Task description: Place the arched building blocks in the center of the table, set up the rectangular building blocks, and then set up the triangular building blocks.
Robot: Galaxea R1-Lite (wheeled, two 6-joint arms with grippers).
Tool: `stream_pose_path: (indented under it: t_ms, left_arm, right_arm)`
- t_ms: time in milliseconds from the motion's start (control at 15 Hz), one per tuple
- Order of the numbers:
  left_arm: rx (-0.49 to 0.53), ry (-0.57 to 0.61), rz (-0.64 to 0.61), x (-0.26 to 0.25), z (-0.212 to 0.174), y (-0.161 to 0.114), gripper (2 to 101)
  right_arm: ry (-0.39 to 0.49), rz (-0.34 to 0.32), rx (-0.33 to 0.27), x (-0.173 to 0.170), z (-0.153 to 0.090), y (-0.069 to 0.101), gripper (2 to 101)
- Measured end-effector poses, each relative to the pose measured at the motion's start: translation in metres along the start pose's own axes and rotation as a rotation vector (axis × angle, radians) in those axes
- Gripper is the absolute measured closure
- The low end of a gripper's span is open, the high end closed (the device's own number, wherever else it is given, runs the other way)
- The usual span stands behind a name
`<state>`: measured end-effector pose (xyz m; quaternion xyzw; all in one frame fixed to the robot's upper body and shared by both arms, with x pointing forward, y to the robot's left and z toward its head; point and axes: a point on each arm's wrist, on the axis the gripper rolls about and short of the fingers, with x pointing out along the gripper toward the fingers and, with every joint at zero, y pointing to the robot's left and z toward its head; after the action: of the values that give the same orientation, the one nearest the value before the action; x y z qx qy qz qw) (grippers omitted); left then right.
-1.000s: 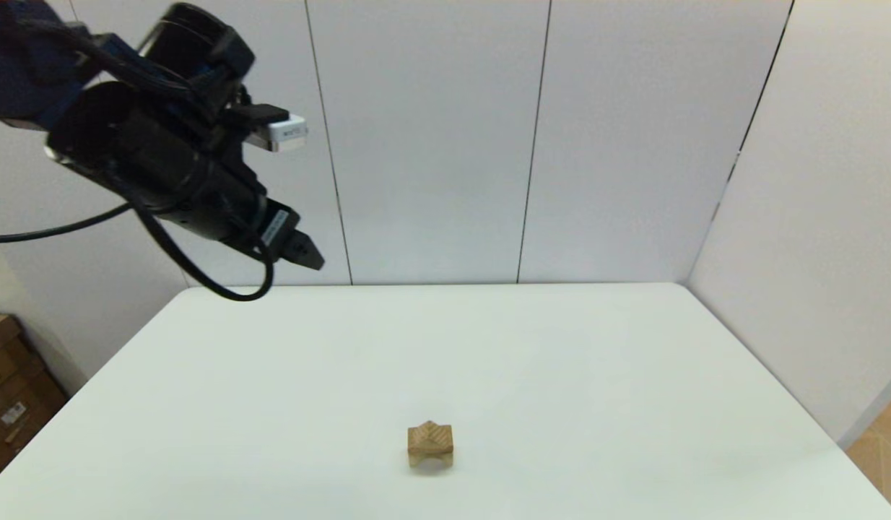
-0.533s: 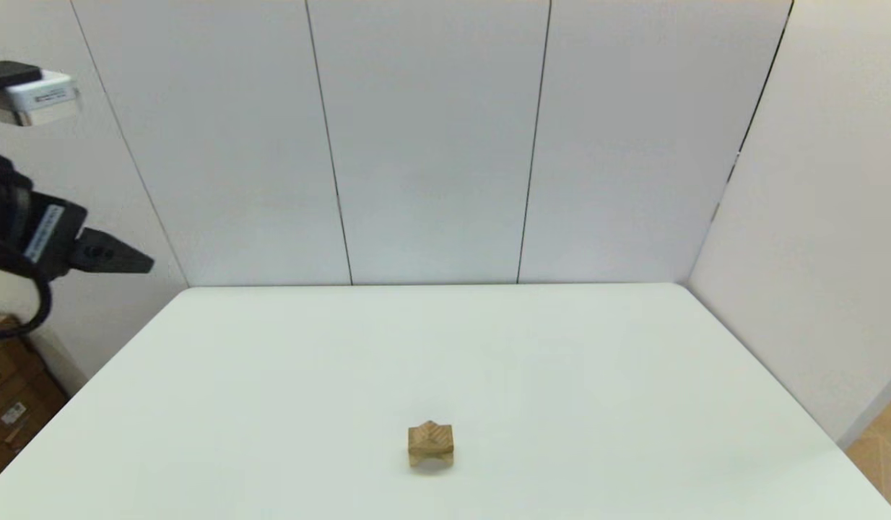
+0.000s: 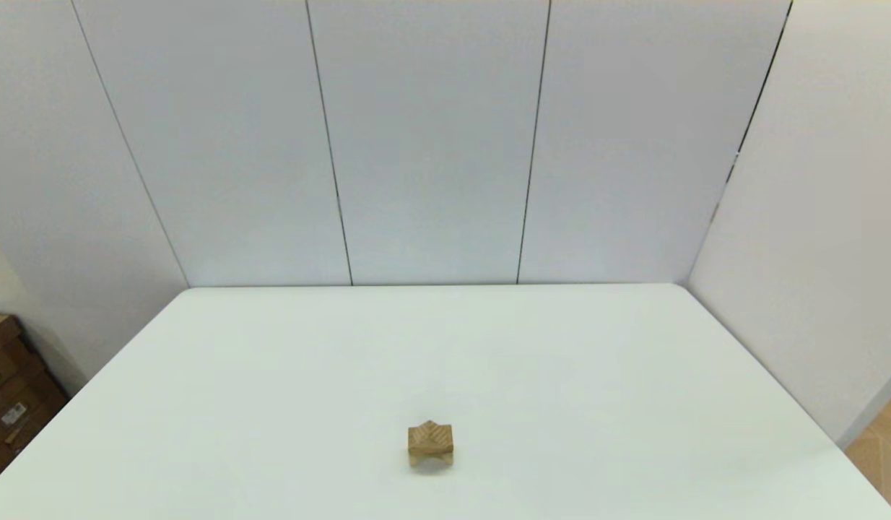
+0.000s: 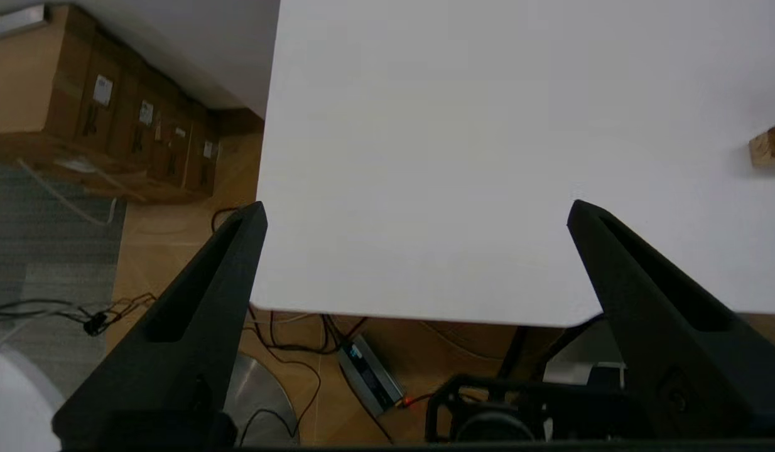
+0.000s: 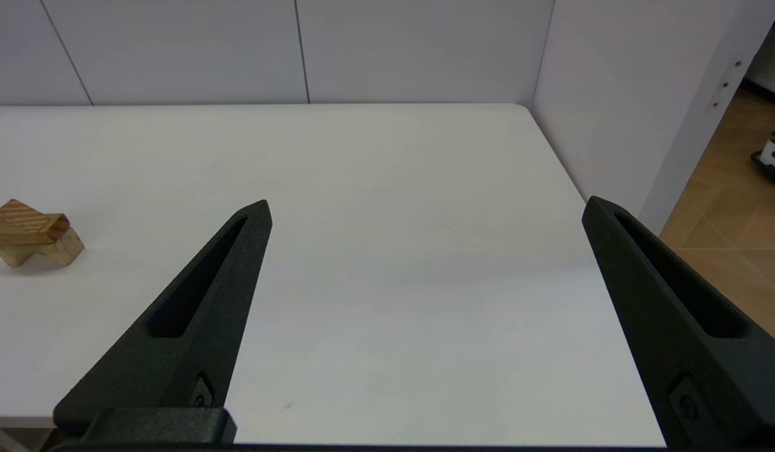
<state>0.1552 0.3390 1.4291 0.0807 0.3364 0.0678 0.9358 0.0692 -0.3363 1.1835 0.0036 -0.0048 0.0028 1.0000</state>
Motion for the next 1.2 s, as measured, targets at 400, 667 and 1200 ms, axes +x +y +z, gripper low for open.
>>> stream_pose_path:
  t_ms: [400, 667, 1200]
  left_arm:
    - [-0.029, -0.027, 0.016, -0.038, -0.066, -0.003, 5.5]
    - [-0.114, -0.111, 0.030, -0.020, -0.088, -0.008, 5.4]
    - [-0.141, -0.263, -0.054, 0.027, -0.127, -0.023, 5.4]
  right_arm:
    - [0.000, 0.000, 0.000, 0.000, 0.000, 0.000, 4.3]
    - [0.000, 0.000, 0.000, 0.000, 0.000, 0.000, 4.3]
    - [0.000, 0.000, 0.000, 0.000, 0.000, 0.000, 4.3]
